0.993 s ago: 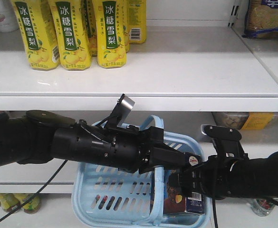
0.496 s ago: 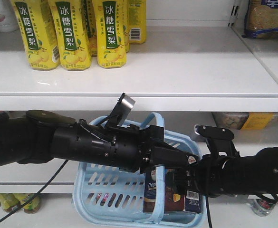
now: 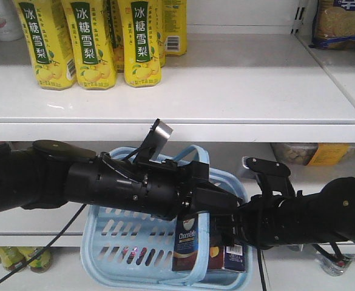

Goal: Left arm holds basket, right arm returns cookies
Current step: 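Close the right gripper on the Chocofello box inside the basket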

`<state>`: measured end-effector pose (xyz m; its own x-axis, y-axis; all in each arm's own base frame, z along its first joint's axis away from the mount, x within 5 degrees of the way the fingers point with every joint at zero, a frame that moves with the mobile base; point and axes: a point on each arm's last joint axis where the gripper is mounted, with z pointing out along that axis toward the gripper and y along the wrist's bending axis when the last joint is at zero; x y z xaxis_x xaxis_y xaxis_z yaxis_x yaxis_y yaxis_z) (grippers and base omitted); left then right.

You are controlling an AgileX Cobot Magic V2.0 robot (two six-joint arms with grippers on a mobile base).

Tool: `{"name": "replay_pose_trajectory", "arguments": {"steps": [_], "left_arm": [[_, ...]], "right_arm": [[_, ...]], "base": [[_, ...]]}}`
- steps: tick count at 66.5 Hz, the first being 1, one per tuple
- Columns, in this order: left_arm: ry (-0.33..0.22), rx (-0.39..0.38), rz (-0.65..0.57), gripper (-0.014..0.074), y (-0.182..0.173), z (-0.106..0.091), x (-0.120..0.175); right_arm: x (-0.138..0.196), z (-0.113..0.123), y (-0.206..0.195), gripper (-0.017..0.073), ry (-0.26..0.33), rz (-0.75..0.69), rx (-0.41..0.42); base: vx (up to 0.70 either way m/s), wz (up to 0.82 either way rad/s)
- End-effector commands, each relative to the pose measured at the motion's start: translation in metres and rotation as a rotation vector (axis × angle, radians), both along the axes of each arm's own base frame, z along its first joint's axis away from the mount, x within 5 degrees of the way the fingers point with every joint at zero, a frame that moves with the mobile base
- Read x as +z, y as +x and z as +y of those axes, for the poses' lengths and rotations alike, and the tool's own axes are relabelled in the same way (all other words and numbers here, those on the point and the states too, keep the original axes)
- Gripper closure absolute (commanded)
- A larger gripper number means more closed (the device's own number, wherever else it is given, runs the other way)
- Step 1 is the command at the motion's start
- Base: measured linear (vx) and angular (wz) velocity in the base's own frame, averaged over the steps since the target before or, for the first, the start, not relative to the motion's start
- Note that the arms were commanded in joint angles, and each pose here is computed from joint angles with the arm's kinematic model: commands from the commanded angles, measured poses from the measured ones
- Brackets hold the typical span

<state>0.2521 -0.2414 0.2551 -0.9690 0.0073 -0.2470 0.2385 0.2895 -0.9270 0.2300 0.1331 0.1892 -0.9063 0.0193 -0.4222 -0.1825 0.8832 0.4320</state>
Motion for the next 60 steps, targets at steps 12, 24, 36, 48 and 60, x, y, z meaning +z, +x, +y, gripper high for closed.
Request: {"name": "replay_pose_trajectory", "arguments": {"steps": [12, 24, 36, 48, 60], "left_arm": [[-0.118, 0.085, -0.036, 0.0596, 0.006, 0.003, 0.034], [-0.118, 0.085, -0.036, 0.0596, 0.006, 0.003, 0.034], [-0.118, 0.085, -0.036, 0.0596, 0.006, 0.003, 0.034], [-0.118, 0.085, -0.036, 0.0596, 0.006, 0.003, 0.034], [-0.118, 0.085, -0.036, 0.0596, 0.006, 0.003, 0.034]], "right_arm": [[0.013, 0.006, 0.001, 0.0142, 0.072, -0.027, 0.046], [0.013, 0.005, 0.002, 0.0148, 0.063, -0.048, 0.039], [0.004, 0.005, 0.008, 0.0148, 0.037, -0.047, 0.013], [-0.011, 0.005, 0.015, 0.0148, -0.001, -0.027, -0.002], [-0.012, 0.004, 0.017, 0.0174, -0.004, -0.037, -0.021]], "base": [[0.00, 0.00], [0.00, 0.00], [0.00, 0.00], [0.00, 0.00], [0.00, 0.00]]}}
